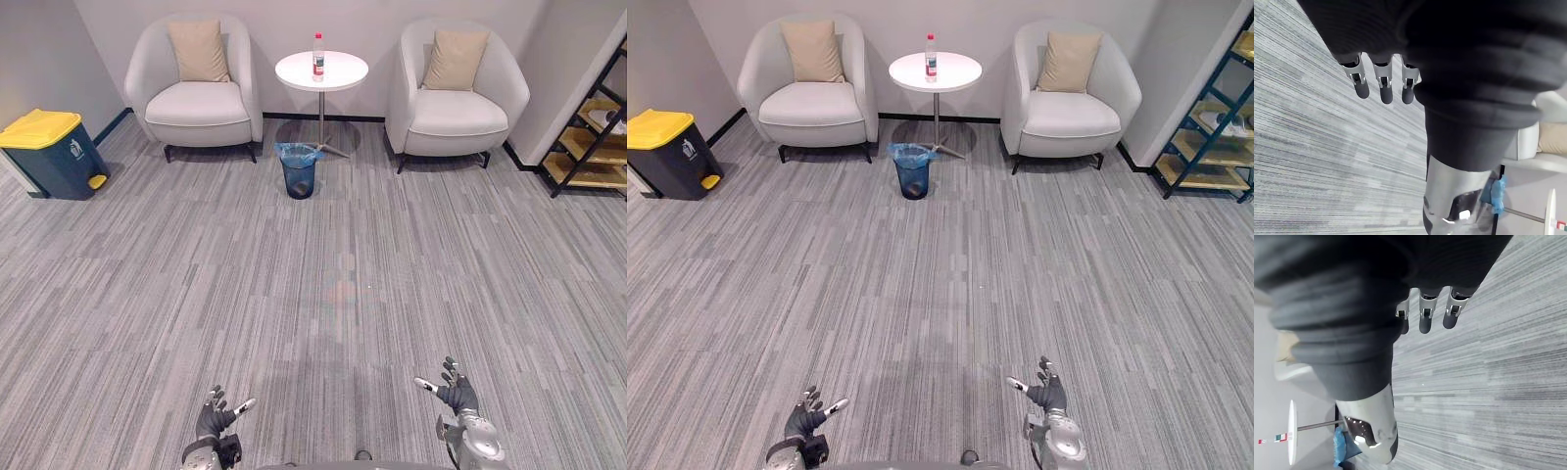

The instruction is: Gather rubbish on tea table into small bin, then transfer packed bag to large trash can.

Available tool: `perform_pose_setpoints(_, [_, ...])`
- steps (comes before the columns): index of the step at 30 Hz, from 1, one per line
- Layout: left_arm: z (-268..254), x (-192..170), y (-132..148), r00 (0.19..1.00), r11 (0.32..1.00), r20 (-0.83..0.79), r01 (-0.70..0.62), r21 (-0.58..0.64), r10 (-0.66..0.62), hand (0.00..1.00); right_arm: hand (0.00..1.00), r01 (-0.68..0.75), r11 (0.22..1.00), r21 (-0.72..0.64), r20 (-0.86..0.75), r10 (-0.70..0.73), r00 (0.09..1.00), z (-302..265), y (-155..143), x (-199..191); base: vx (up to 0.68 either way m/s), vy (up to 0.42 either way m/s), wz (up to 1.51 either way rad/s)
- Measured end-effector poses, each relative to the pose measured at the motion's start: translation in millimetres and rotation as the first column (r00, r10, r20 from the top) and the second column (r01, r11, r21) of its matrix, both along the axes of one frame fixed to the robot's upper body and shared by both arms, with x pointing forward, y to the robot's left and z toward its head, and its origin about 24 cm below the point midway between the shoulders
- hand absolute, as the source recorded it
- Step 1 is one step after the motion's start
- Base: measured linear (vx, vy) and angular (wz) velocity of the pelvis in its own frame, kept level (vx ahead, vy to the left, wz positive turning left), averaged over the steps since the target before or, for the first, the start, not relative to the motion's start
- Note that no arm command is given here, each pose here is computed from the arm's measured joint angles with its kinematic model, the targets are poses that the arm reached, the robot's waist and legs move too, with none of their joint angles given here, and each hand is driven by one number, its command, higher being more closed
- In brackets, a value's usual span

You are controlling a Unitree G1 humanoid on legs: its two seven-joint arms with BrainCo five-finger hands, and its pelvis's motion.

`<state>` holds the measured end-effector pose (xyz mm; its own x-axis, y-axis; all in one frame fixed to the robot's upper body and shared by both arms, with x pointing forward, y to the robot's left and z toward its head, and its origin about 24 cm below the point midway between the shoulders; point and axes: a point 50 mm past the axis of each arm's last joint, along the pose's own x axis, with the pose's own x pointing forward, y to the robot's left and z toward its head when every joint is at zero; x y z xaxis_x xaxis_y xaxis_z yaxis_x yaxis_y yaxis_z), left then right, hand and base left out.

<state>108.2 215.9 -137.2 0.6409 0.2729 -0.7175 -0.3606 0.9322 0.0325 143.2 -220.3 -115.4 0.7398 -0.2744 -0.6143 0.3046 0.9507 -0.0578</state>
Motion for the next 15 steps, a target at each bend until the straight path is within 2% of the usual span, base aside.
perform_pose_setpoints(15, [-6.2, -8.5, -6.0, 0.999, 1.000, -0.046, 0.000, -0.015, -0.001, 0.00, 0.00, 0.030, 0.999, 0.021, -0.074, -0.028, 0.997, -10.9, -2.6, -13.8, 0.00, 0.000, 0.00])
